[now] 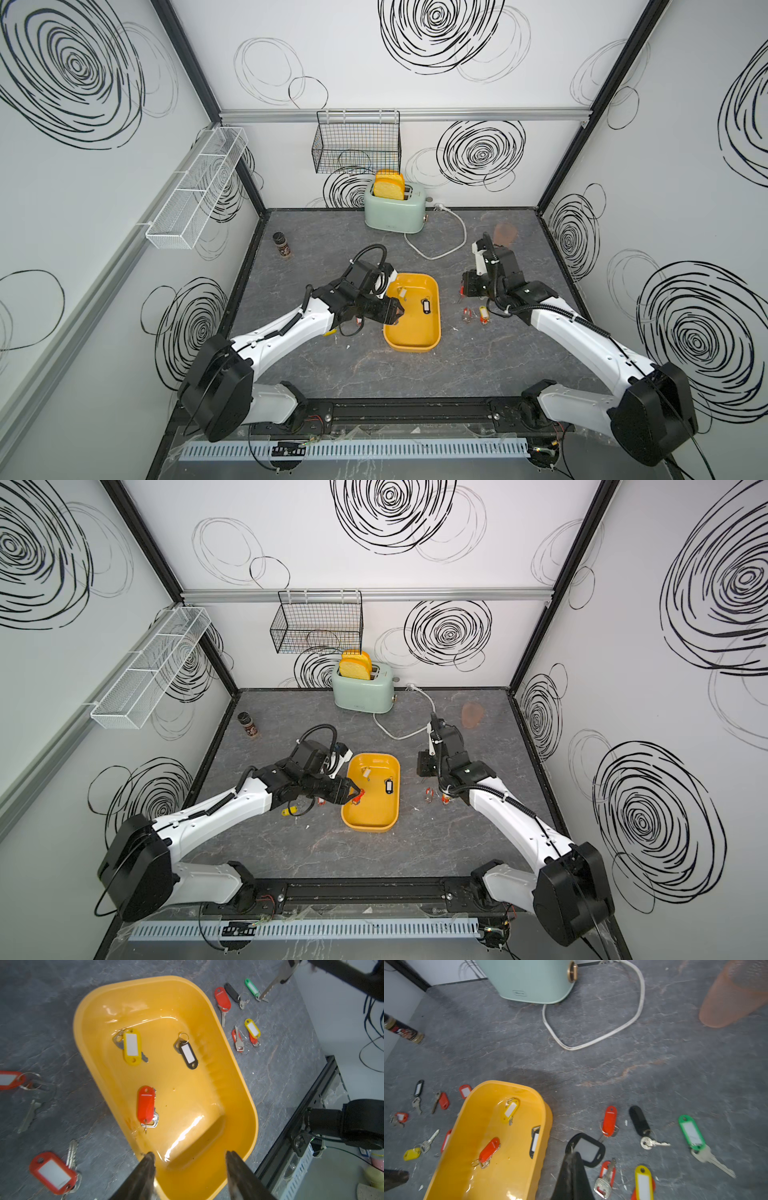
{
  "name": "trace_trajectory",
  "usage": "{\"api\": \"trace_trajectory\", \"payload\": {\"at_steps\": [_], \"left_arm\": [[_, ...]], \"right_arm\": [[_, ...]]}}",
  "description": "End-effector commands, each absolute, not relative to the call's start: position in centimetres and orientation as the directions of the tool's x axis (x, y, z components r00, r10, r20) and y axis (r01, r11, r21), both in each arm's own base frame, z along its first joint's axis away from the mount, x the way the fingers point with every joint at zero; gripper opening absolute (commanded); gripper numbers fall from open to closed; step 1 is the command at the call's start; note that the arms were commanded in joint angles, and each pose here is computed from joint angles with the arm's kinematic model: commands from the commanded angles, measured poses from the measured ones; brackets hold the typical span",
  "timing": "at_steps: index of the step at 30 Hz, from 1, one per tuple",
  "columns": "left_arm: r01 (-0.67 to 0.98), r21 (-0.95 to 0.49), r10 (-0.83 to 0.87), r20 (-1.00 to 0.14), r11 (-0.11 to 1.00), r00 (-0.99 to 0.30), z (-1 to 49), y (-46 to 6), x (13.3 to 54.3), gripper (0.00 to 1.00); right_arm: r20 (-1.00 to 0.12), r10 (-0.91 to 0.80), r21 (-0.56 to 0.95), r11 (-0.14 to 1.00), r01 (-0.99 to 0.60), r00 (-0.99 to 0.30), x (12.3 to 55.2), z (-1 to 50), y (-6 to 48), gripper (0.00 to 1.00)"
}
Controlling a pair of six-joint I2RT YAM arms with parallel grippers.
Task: Take the keys out of the storage box
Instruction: Place the key at the center of the board.
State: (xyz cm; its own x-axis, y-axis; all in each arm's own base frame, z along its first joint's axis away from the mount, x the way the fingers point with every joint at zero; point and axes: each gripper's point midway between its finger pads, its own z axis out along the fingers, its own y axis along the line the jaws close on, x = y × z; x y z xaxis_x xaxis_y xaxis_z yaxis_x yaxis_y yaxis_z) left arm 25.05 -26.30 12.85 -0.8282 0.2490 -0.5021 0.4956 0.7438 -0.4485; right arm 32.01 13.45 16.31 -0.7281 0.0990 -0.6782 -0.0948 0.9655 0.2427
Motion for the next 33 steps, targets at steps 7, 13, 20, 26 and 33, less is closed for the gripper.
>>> {"api": "trace_trajectory", "payload": {"at_steps": [7, 13, 20, 26, 33], "left_arm": [[0.602, -0.413, 0.342, -0.548, 0.683, -0.764, 13.9, -29.2, 24.7, 0.59], [0.606, -0.403, 0.353, -0.545, 0.686, -0.761, 13.7, -29.3, 24.6, 0.59], [0.603, -0.391, 0.355, -0.543, 0.695, -0.761, 13.4, -29.1, 24.7, 0.59], [0.6, -0.38, 0.359, -0.539, 0.704, -0.762, 13.1, -28.7, 24.6, 0.59], [0.595, -0.371, 0.357, -0.537, 0.713, -0.764, 12.8, -28.3, 24.4, 0.59]], "right_arm": [[-0.577, 0.333, 0.099, 0.935, 0.34, -0.746, 29.3, 12.1, 2.3, 0.0], [-0.528, 0.422, 0.029, 0.876, 0.481, -0.737, 27.7, 9.7, -1.8, 0.0], [-0.475, 0.435, -0.043, 0.856, 0.514, -0.765, 26.8, 6.9, -3.0, 0.0], [-0.411, 0.445, -0.021, 0.868, 0.496, -0.796, 26.8, 4.8, -1.9, 0.0], [-0.371, 0.451, 0.015, 0.877, 0.48, -0.812, 26.2, 3.5, -0.4, 0.0]]}}
